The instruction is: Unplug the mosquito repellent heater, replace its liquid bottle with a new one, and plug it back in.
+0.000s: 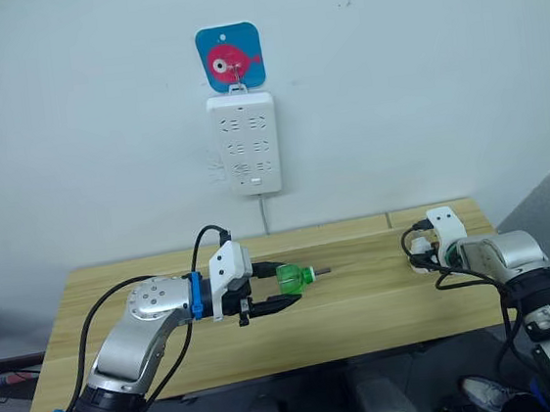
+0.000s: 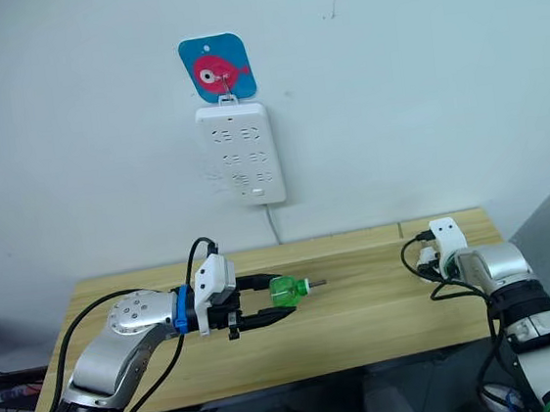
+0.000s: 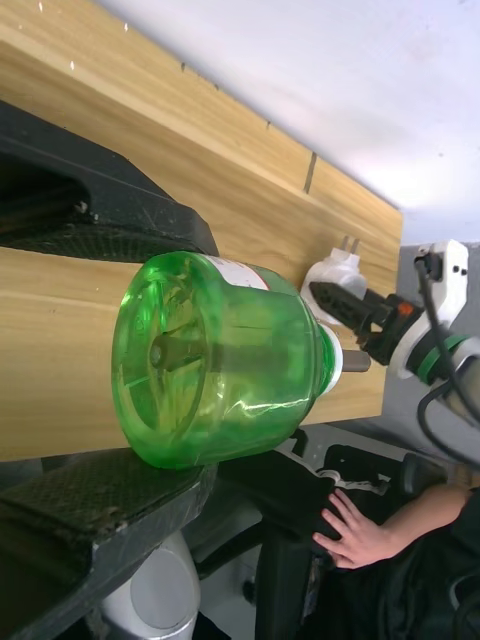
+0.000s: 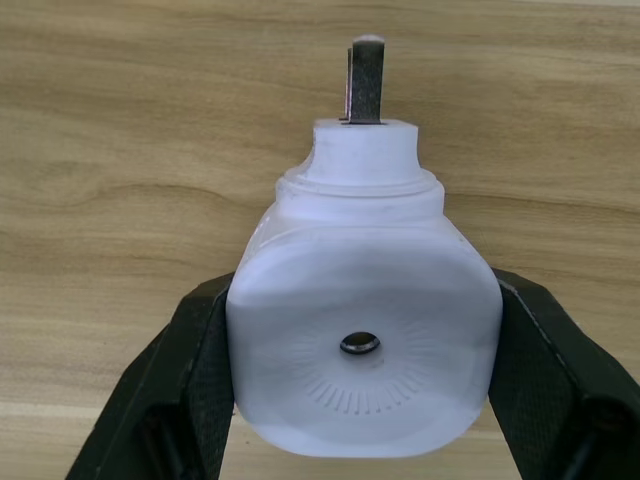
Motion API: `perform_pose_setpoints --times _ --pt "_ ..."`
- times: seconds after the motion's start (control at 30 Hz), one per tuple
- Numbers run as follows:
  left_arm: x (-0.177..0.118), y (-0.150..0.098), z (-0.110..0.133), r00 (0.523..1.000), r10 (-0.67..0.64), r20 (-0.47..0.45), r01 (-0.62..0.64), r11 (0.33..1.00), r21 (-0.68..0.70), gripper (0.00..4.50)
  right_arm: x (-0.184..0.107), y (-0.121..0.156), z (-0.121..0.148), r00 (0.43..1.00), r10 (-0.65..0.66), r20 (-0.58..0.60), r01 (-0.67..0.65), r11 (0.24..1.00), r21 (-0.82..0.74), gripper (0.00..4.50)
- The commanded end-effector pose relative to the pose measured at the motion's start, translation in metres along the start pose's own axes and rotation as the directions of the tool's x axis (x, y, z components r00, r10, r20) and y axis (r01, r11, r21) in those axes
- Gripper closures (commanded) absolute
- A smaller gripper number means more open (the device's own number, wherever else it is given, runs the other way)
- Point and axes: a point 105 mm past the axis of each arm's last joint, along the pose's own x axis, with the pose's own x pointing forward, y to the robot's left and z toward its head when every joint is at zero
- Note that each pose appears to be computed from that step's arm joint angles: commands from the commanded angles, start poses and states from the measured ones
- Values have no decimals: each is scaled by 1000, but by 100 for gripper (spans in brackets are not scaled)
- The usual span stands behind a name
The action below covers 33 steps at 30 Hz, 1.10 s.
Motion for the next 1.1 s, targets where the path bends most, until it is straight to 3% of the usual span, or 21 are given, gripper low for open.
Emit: perform_pose_setpoints --times 0.03,0.1,0.37,0.53,0.63,0.73,0.77,0.8,0.87,1.0,1.1 --pt "1 1 11 1000 4 29 -5 999 54 221 -2 -3 5 1000 12 16 -12 999 52 54" --pt "2 1 10 1000 5 28 -6 999 54 221 -7 -3 9 999 17 38 -20 998 59 0" --pt "2 6 8 999 26 43 -28 999 34 221 -63 -4 17 987 34 157 -31 999 -19 0" --pt "2 13 12 992 78 101 -75 997 -26 221 -116 20 11 961 144 238 -115 985 -131 0" --pt "7 15 21 979 114 170 -100 991 -90 221 -153 69 12 856 408 319 -358 911 -205 0" --pt "12 13 29 966 125 225 -95 986 -140 221 -175 96 19 738 524 425 -465 851 -243 0" --pt "16 13 34 957 139 255 -101 983 -154 221 -183 106 24 674 556 487 -506 827 -244 0" --pt "19 14 39 948 150 281 -108 981 -159 221 -190 115 27 607 577 546 -550 801 -236 0" --pt "23 16 47 931 180 317 -130 976 -173 221 -197 123 32 549 563 617 -558 797 -231 0" --pt "28 19 57 912 207 355 -152 973 -175 221 -205 148 36 410 602 685 -735 663 -143 0" --pt "33 15 60 912 183 367 -134 979 -156 221 -208 160 45 356 592 723 -799 594 -92 0"
